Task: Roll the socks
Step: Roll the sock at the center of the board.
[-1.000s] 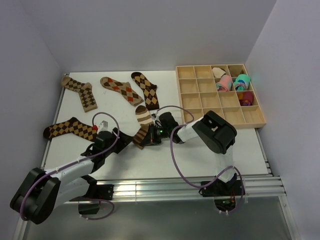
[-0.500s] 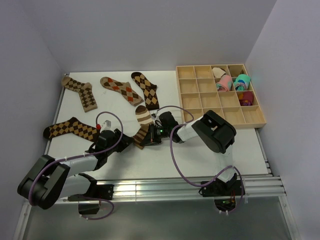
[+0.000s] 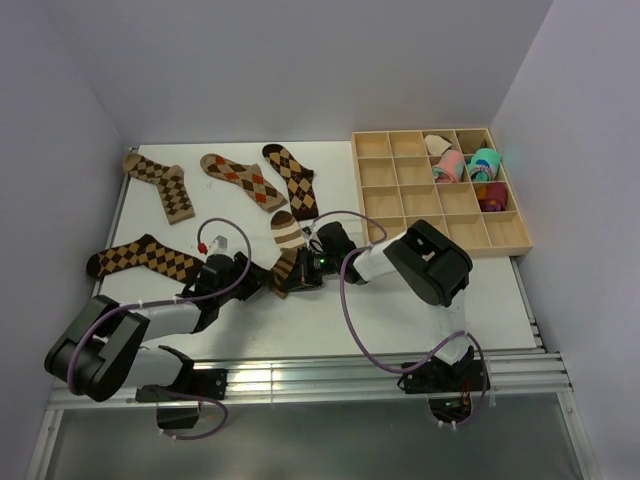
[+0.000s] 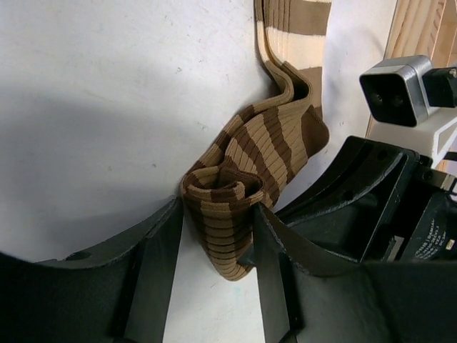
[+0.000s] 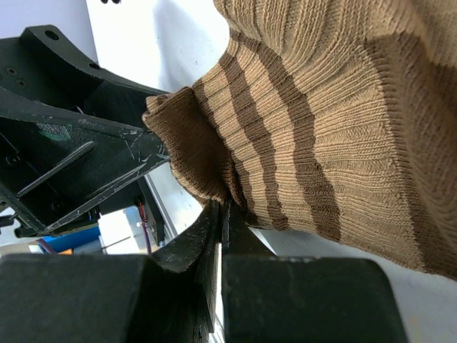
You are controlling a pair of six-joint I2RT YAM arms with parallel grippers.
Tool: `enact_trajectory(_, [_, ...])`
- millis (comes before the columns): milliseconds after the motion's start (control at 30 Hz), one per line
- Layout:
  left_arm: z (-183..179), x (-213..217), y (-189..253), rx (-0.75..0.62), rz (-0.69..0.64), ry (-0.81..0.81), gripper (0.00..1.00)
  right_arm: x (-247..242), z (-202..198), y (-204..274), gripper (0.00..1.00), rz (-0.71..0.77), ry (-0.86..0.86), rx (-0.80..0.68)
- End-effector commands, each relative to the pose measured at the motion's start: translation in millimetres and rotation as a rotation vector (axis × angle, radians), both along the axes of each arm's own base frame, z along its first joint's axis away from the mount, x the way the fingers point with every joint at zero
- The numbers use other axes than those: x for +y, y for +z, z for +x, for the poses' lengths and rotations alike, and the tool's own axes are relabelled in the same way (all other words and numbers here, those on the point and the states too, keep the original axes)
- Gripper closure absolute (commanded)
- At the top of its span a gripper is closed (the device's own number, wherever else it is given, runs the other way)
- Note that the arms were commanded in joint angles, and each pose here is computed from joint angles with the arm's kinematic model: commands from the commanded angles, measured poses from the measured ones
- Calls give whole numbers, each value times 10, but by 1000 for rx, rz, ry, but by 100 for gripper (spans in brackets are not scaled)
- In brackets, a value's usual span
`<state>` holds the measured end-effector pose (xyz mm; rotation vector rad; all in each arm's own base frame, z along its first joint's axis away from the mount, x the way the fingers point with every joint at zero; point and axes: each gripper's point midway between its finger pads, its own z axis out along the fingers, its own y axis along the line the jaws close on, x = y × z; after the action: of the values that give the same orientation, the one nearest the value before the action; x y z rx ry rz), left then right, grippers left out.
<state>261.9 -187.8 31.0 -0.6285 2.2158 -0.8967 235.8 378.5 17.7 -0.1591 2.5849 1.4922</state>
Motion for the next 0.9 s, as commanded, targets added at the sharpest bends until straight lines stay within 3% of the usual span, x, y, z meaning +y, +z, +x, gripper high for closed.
enact_trajectory(0, [-7,1,-117,50,30,-5,50,-247,-76,-475,100,-176,-33,66])
enact_trajectory(167, [-33,39,-320,161,88,10,62,-289,-13,-436,96,-215,-31,12])
enact_trajectory(267, [-57,67,-425,226,130,18,72,-335,78,-341,78,-269,-34,-74])
enact_trajectory(300, [-14,50,-404,228,133,20,74,-359,109,-313,66,-294,-24,-119])
enact_trajectory(467, [-38,68,-411,274,174,13,80,-430,272,-27,45,-467,-77,-354])
enact_trajectory(700, [27,116,-309,257,230,22,82,-414,347,270,43,-698,-80,-750])
enact_trajectory(867, [35,103,-276,252,234,11,82,-238,282,539,43,-703,-56,-961])
